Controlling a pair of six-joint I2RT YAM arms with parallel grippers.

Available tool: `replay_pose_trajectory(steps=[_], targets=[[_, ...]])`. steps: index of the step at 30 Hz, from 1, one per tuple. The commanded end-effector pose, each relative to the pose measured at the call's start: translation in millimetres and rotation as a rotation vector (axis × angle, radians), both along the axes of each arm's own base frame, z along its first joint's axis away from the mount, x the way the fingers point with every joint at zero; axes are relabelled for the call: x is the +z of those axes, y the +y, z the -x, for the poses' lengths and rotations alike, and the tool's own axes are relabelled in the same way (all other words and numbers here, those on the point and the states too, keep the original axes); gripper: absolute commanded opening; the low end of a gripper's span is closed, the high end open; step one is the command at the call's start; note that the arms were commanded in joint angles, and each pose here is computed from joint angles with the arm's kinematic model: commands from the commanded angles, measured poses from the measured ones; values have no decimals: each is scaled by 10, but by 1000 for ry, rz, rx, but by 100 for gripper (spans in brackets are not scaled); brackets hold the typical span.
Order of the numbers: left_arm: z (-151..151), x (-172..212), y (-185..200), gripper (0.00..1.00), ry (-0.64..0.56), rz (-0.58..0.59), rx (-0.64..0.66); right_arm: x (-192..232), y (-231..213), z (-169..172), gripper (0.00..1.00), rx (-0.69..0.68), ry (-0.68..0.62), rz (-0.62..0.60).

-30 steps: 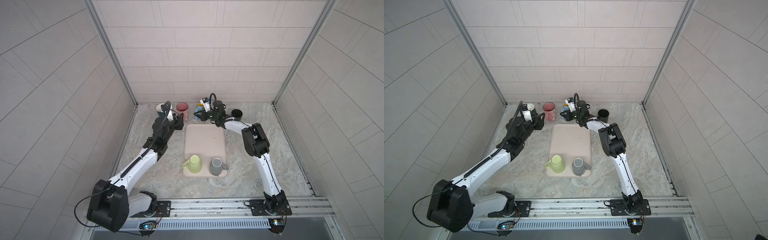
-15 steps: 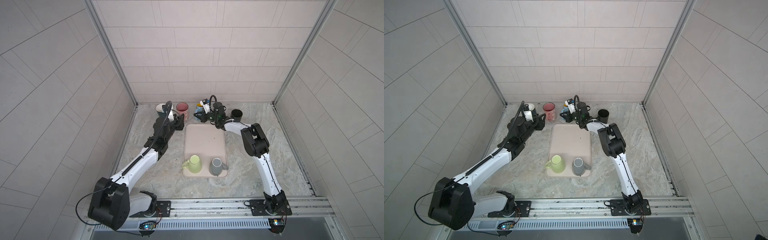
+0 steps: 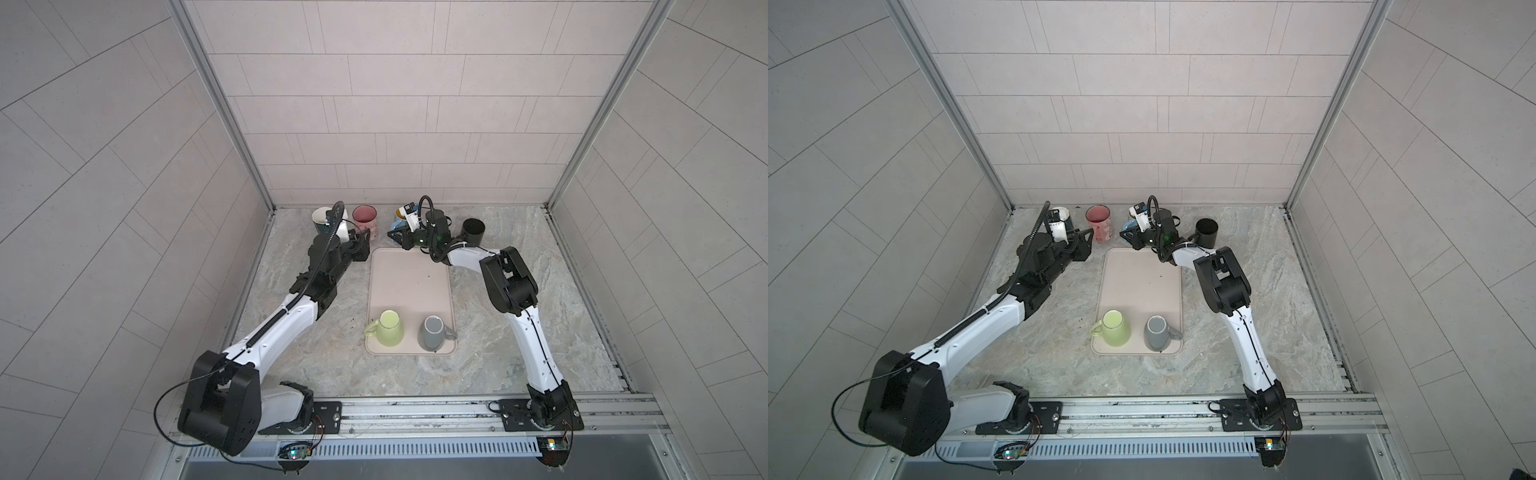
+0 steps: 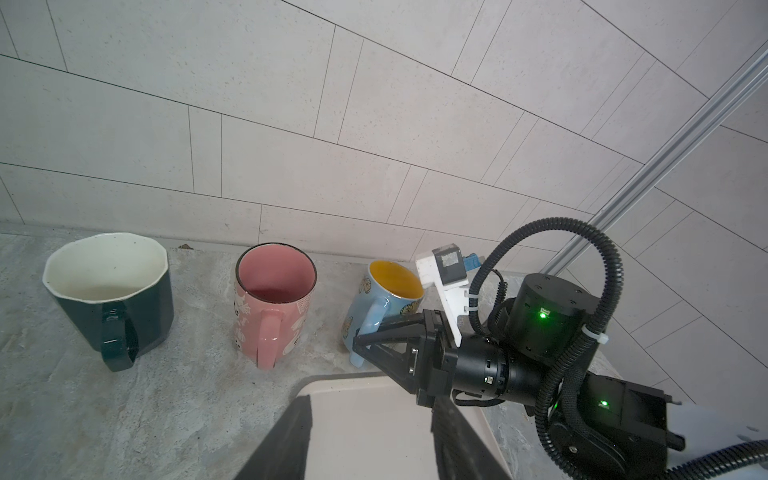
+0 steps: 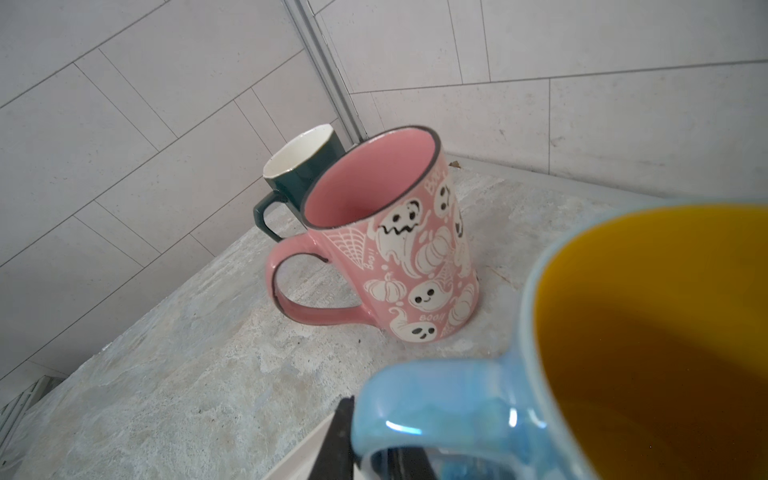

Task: Turn the mug right side up
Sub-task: 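Lower the blue mug upright beside the pink mug with the right gripper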

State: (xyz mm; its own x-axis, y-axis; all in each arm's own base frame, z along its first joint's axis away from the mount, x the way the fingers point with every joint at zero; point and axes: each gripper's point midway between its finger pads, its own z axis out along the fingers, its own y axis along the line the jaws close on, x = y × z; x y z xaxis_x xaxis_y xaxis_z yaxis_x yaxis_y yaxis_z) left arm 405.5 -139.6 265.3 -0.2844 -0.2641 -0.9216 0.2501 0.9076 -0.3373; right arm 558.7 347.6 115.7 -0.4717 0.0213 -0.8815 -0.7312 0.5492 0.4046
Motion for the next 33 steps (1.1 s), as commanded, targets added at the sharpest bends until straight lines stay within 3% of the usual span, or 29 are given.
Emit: replay_pose_trajectory(steps=[1, 9, 17, 26, 30, 33], targets=[[-25, 117, 0, 51, -34, 23, -5, 155, -80, -46, 17, -33, -39, 5], [-11, 111, 4, 51, -35, 29, -5, 147, -94, -25, 22, -36, -33, 9], [41, 163, 20, 51, -51, 34, -5, 211, -105, 108, 39, -32, -34, 20], [219, 379, 112, 55, -78, 40, 13, 476, -226, 420, 48, -46, -40, 15], [329, 473, 257, 57, 3, 4, 71, 727, -303, 643, 49, -64, -21, 48], [463, 477, 348, 57, 140, -33, 97, 897, -364, 874, 49, -79, 9, 86]])
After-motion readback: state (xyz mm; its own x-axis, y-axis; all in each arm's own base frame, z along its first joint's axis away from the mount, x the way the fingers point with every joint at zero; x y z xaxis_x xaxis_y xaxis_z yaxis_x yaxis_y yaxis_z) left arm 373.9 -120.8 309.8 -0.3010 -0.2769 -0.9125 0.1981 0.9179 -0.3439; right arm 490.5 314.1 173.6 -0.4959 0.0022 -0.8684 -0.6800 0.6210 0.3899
